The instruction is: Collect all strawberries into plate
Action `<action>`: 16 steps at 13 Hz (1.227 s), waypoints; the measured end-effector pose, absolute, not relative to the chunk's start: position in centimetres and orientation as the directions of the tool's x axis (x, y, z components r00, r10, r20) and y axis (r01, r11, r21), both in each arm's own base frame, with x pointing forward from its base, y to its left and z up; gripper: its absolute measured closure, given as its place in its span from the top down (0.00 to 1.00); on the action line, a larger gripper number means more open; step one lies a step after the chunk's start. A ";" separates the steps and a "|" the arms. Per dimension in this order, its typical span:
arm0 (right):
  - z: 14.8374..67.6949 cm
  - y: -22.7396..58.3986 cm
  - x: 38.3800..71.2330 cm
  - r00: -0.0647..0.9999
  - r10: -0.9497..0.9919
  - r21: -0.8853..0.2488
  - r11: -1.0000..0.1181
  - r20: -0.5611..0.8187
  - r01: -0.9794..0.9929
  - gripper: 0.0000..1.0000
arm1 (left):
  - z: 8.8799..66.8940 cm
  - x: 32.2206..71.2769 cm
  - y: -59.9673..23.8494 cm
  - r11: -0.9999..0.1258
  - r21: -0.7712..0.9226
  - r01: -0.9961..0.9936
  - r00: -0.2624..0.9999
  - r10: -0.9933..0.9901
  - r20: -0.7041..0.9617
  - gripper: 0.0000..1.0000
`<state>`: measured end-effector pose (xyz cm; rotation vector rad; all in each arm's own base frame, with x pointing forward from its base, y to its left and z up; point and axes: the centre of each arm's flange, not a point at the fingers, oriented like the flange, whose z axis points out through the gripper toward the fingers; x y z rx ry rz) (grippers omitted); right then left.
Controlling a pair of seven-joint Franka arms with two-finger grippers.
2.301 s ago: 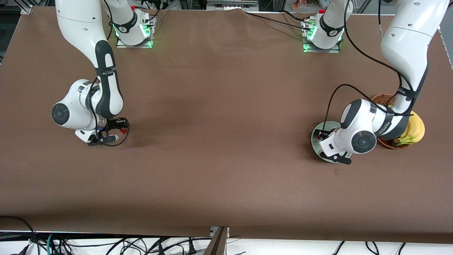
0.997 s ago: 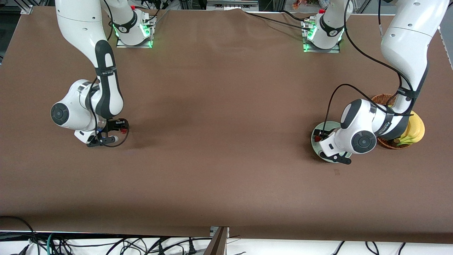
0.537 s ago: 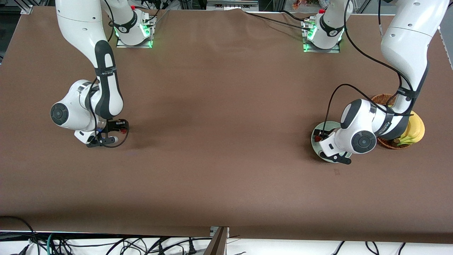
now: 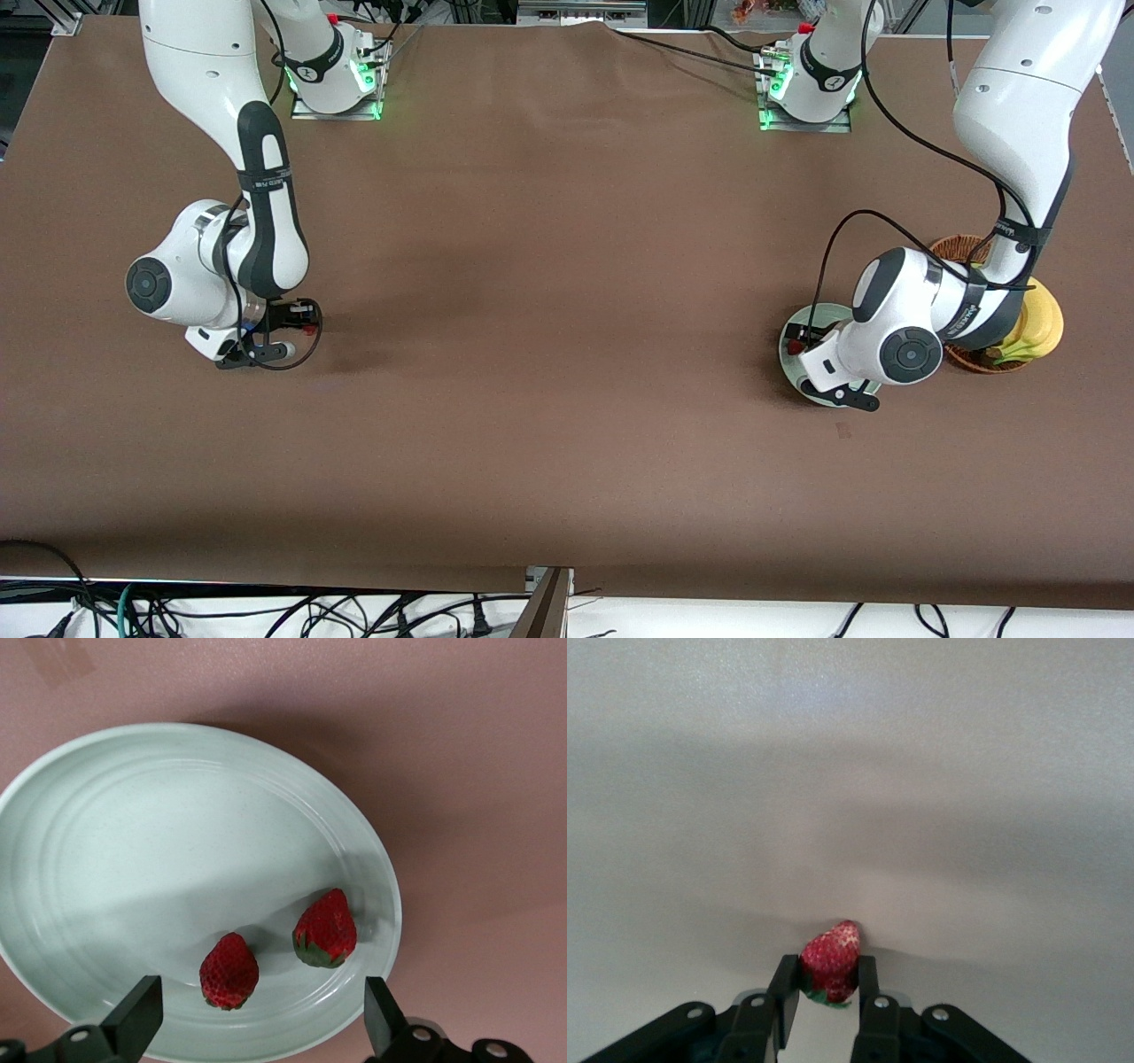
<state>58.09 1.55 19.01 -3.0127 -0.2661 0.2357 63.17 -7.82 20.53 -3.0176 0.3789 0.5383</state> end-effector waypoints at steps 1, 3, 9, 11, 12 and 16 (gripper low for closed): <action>19.0 1.5 58.1 0.973 0.180 -0.122 -0.979 -0.144 0.163 0.31 | 20.5 63.2 -7.8 -0.969 -0.009 -0.249 0.909 -0.230 -0.347 1.00; 19.0 1.5 58.1 0.974 0.179 -0.123 -0.979 -0.142 0.162 0.31 | 20.7 63.2 -7.9 -0.968 -0.009 -0.249 0.910 -0.231 -0.344 1.00; 21.8 4.6 60.9 0.983 0.165 -0.124 -0.980 -0.081 0.154 0.31 | 23.3 64.0 -7.4 -0.969 -0.027 -0.246 0.923 -0.226 -0.310 1.00; 23.5 8.2 61.9 0.987 0.134 -0.128 -0.984 -0.083 0.123 0.31 | 24.1 64.2 -7.2 -0.969 -0.033 -0.243 0.926 -0.222 -0.307 1.00; 24.8 10.6 62.5 0.991 0.107 -0.117 -0.988 -0.085 0.097 0.31 | 24.5 64.3 -7.1 -0.970 -0.036 -0.241 0.925 -0.219 -0.309 1.00; 29.4 24.2 62.1 0.997 -0.029 -0.091 -0.995 -0.070 -0.035 0.31 | 25.7 64.9 -6.9 -0.971 -0.041 -0.236 0.928 -0.213 -0.306 1.00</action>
